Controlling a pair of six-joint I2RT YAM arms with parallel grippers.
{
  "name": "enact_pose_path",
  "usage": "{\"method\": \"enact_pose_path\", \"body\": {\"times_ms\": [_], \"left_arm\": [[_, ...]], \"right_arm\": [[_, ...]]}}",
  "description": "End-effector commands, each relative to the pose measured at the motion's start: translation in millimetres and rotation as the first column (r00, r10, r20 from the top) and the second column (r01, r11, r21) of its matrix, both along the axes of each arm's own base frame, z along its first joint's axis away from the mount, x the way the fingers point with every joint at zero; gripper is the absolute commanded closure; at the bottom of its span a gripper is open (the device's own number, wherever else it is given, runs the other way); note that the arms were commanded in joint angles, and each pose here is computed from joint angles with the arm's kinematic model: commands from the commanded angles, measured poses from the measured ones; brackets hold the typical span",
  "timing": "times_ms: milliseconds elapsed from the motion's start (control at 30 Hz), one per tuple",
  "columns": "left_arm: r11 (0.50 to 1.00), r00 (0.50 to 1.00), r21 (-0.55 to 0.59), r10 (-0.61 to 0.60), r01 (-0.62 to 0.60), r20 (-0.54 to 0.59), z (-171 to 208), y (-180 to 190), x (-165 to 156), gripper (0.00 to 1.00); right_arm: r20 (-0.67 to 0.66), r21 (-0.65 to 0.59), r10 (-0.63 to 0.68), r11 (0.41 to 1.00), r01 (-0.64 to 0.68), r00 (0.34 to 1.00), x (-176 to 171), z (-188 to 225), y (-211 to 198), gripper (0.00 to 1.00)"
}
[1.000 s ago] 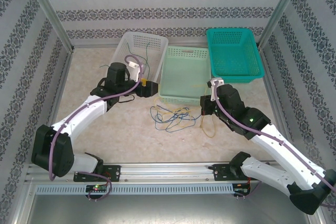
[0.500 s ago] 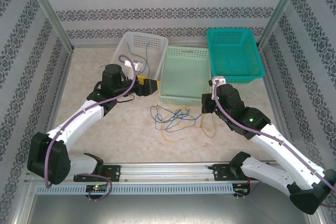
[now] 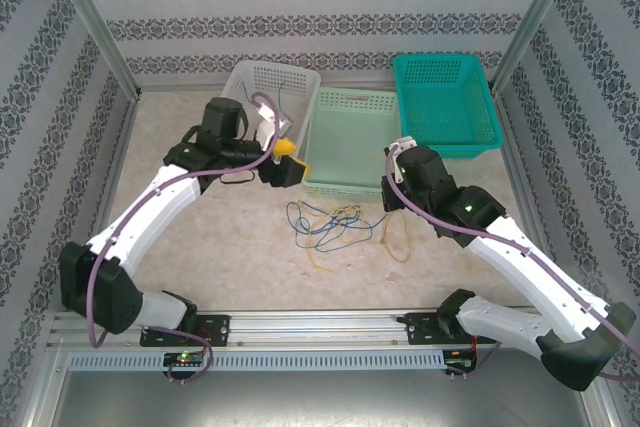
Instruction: Untangle the cables
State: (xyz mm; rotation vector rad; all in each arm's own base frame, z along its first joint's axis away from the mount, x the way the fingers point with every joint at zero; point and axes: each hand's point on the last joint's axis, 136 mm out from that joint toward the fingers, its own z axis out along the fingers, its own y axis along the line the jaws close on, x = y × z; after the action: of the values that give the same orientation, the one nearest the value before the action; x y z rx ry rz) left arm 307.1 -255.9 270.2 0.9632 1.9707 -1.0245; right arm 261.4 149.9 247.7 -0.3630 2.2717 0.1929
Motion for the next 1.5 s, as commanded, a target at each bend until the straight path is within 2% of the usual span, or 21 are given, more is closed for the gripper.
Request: {"method": "enact_pose_path", "body": {"times_ms": [0, 133, 367, 500, 833, 1000, 1100, 1300, 1467], "left_arm": [[0.989, 0.987, 0.056, -0.131, 0.137, -0.095, -25, -10, -28, 0.16], [0.978, 0.975, 0.068, -0.187, 0.196, -0.121, -29, -21, -35, 0.16], [0.947, 0.964, 0.19, -0.242, 0.26, -0.112, -47, -35, -43, 0.15], [0.93, 0.95, 0.213, -0.269, 0.299, -0.159, -57, -41, -48, 0.18], [0.907, 0.945, 0.278, -0.276, 0.316, -0.176, -73, -44, -49, 0.19], [0.901, 0.938, 0.277, -0.289, 0.335, -0.194, -76, -49, -50, 0.25], [0.9, 0.934, 0.272, -0.294, 0.342, -0.203, -78, -52, -50, 0.33], [0.914, 0.944, 0.256, -0.274, 0.315, -0.183, -77, -57, -44, 0.68], [0.932, 0.967, 0.266, -0.218, 0.246, -0.13, -72, -55, -33, 0.81]], "right_arm": [[0.023, -0.032, 0.044, 0.999, -0.043, 0.999, 1, 13, -1, 1.0], [0.03, -0.051, 0.055, 0.997, -0.053, 0.998, 2, 15, -1, 1.0], [0.019, -0.06, 0.085, 0.995, -0.084, 0.996, 5, 14, 5, 1.0], [0.024, -0.07, 0.087, 0.994, -0.085, 0.996, 6, 15, 4, 1.0], [0.062, -0.047, 0.098, 0.994, -0.095, 0.993, 5, 26, 1, 1.0], [0.077, -0.031, 0.112, 0.993, -0.11, 0.991, 4, 30, 3, 1.0], [0.08, -0.032, 0.113, 0.993, -0.111, 0.99, 3, 30, 2, 1.0], [0.085, -0.026, 0.103, 0.995, -0.101, 0.991, 2, 28, 0, 1.0], [0.086, -0.028, 0.076, 0.997, -0.073, 0.993, 1, 25, -6, 1.0]]}}
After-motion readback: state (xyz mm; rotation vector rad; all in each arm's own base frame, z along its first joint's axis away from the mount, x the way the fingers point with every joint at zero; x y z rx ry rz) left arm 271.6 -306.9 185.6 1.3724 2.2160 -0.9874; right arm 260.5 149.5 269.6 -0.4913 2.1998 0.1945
